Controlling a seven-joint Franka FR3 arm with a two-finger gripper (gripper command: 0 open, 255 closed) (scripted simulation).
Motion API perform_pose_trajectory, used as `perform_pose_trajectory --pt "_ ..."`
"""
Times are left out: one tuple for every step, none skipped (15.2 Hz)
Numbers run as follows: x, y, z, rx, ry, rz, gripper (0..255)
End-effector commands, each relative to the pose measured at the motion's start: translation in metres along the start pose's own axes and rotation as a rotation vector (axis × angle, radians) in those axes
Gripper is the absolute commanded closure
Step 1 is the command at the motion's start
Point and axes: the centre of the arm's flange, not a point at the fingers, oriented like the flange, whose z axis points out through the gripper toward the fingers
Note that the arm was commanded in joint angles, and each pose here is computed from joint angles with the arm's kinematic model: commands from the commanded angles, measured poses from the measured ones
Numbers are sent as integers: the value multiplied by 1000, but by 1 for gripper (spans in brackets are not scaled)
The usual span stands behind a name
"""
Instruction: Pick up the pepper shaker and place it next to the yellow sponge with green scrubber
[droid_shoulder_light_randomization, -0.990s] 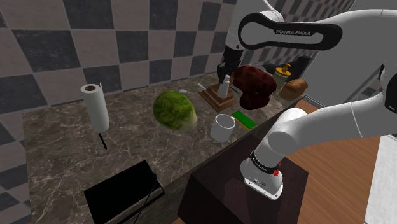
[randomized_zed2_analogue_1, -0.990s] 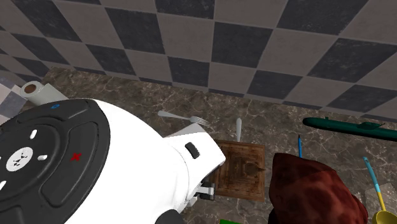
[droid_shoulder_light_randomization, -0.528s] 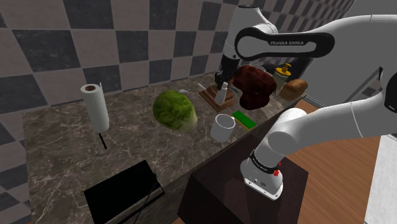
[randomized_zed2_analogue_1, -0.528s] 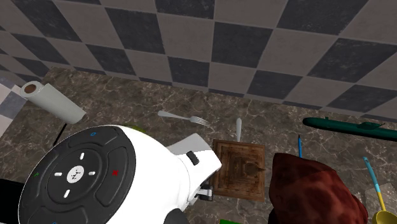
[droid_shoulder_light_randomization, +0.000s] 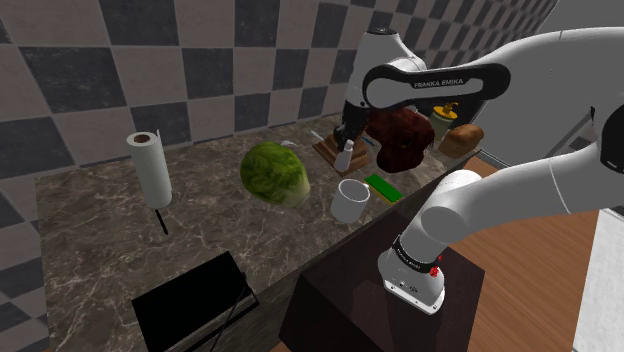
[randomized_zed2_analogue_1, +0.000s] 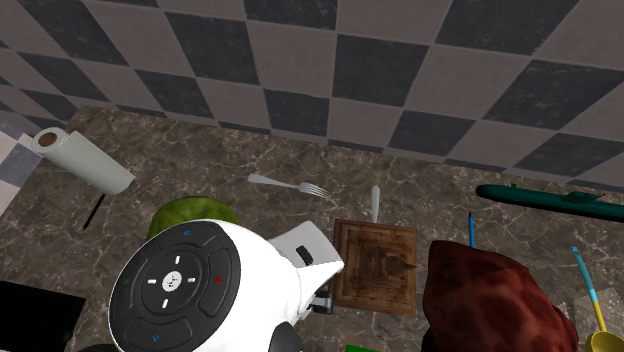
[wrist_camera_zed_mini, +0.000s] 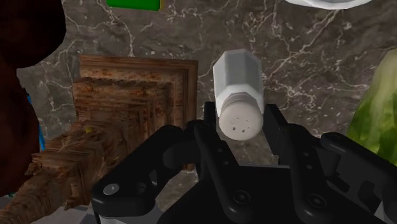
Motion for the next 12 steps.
perform_pose_trajectory --pt "-2 -2 11 0 1 0 255" --pt "-2 -2 16 0 1 0 255" --pt "-2 -3 21 0 1 0 255" --pt "-2 -3 26 0 1 0 255" --pt "-2 -4 32 0 1 0 255" --pt "-3 -5 37 0 1 0 255" --pt "-3 -5 42 0 1 0 255" --pt "-3 -6 47 0 1 0 255" --pt "-3 -6 53 0 1 0 255" --pt "-4 -7 58 0 1 0 255" --pt "-4 -8 63 0 1 0 255" --pt "-4 -8 68 0 1 0 255"
